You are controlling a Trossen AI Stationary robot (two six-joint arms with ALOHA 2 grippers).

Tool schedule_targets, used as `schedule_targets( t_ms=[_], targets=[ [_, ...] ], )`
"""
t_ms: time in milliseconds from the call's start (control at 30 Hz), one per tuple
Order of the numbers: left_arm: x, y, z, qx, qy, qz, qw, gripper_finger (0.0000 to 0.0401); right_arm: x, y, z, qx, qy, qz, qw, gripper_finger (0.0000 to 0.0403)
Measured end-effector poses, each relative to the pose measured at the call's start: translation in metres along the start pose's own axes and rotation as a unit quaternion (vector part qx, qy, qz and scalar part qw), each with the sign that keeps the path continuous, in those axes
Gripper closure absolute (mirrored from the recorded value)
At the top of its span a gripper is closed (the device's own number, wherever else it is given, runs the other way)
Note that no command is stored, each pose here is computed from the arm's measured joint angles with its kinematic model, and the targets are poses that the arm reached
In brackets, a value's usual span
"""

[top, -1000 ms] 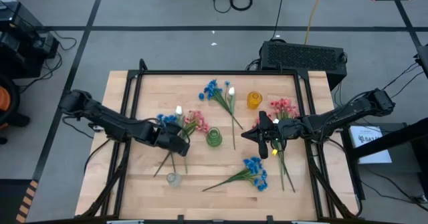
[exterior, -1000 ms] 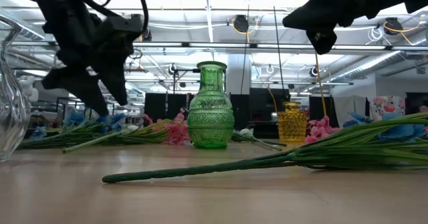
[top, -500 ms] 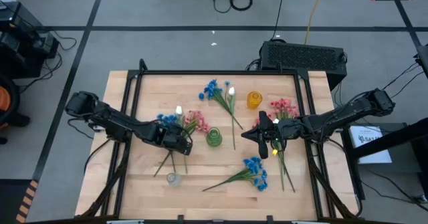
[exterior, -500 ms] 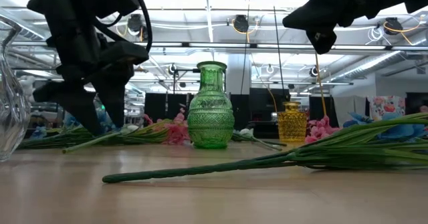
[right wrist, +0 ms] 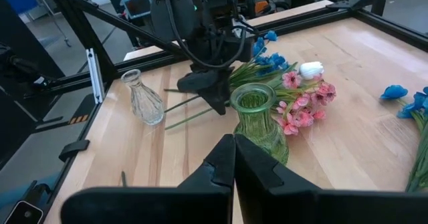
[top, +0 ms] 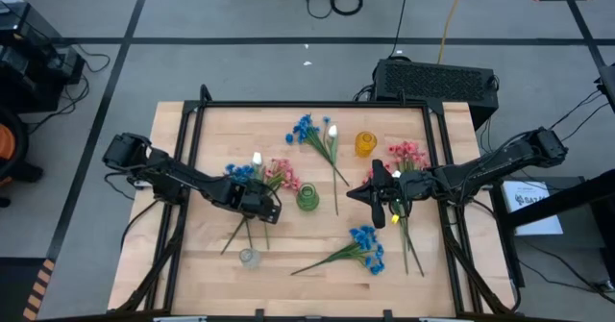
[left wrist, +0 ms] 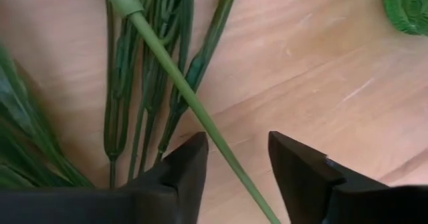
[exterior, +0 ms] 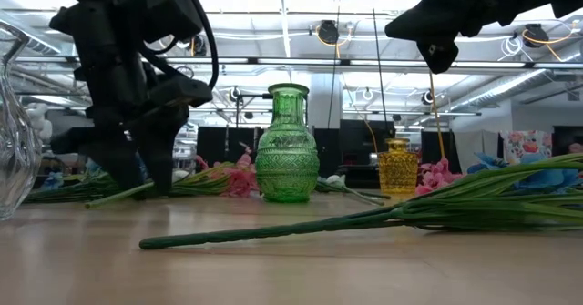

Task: Sort flowers into vase by color
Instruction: Put the left white flower into the green vase

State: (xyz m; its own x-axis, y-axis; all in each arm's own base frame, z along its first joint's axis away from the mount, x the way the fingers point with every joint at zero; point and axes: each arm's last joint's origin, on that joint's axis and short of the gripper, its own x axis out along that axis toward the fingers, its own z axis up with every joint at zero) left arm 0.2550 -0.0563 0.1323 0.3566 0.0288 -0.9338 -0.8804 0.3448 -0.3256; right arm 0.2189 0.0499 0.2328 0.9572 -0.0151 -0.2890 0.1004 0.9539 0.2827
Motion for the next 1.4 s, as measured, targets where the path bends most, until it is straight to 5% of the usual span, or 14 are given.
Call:
schedule_targets(
  t_ms=[400,633,967,1200,1400],
  targets=[
    [-0.001,0.002,0.002,0.010,-0.002,0.006,1.000,0.0389,0.000,0.000,0.000,-0.002,0.001,0.000,1.000,0.0403],
    [-0.008,0.000,0.005,0.008,-0.038,-0.006,0.999,0.0394,0.000,0.000,0.000,-0.002,0.001,-0.001,1.000,0.0403],
    [-0.056,-0.005,0.015,0.030,-0.117,-0.078,0.990,0.0397,0.000,0.000,0.000,-0.002,0.001,-0.001,1.000,0.0403],
    [-0.093,-0.004,0.023,0.084,-0.224,-0.126,0.963,0.0397,0.000,0.000,0.000,-0.002,0.001,0.000,1.000,0.0403],
    [-0.121,-0.014,0.029,0.168,-0.311,-0.187,0.917,0.0397,0.000,0.000,0.001,0.000,-0.004,0.000,1.000,0.0403]
  ],
)
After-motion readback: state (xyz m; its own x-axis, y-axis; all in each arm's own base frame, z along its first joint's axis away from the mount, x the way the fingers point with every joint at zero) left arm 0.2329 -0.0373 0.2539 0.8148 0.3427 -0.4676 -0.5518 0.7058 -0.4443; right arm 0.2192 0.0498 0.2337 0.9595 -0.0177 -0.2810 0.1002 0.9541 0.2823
